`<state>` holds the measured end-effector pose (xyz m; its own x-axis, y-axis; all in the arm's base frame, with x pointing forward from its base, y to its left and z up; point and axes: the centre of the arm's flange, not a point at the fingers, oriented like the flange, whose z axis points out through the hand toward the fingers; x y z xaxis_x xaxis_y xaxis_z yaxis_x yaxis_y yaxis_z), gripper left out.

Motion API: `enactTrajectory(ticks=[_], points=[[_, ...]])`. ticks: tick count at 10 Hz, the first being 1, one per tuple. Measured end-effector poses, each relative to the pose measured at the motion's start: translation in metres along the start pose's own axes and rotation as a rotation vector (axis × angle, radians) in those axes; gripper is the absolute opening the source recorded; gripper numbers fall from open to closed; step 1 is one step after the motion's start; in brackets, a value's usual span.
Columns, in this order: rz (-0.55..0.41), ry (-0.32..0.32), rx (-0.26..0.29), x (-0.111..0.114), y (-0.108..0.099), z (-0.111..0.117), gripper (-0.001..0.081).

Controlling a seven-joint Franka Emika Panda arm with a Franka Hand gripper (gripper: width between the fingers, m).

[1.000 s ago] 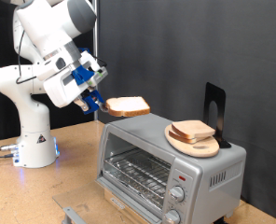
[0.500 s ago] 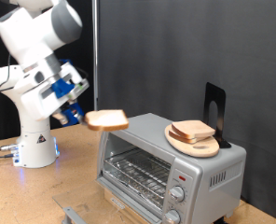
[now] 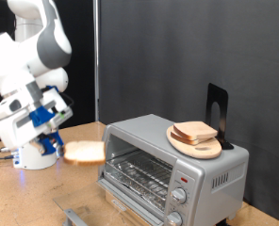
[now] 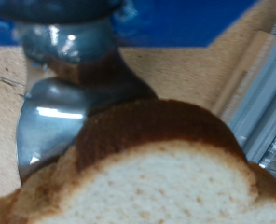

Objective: Make a piece of toast with the oven

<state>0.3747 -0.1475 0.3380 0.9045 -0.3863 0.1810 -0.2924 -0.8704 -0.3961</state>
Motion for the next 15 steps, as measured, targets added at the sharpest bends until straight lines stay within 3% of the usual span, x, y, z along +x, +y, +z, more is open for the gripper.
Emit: enactTrajectory(ticks=[2, 5, 7, 11, 15], points=[[0.005, -0.002, -0.004, 0.005, 0.005, 0.008, 0.0385], [0.003, -0.076, -0.043, 0.001, 0.003, 0.020, 0.0385], [-0.023, -0.081, -0.064, 0.007, -0.003, 0.034, 0.0385], [-0.211, -0.110, -0.073, 0.013, -0.051, 0.059, 0.0385], [-0.283, -0.181, -0.163, 0.001, -0.093, 0.085, 0.0385]])
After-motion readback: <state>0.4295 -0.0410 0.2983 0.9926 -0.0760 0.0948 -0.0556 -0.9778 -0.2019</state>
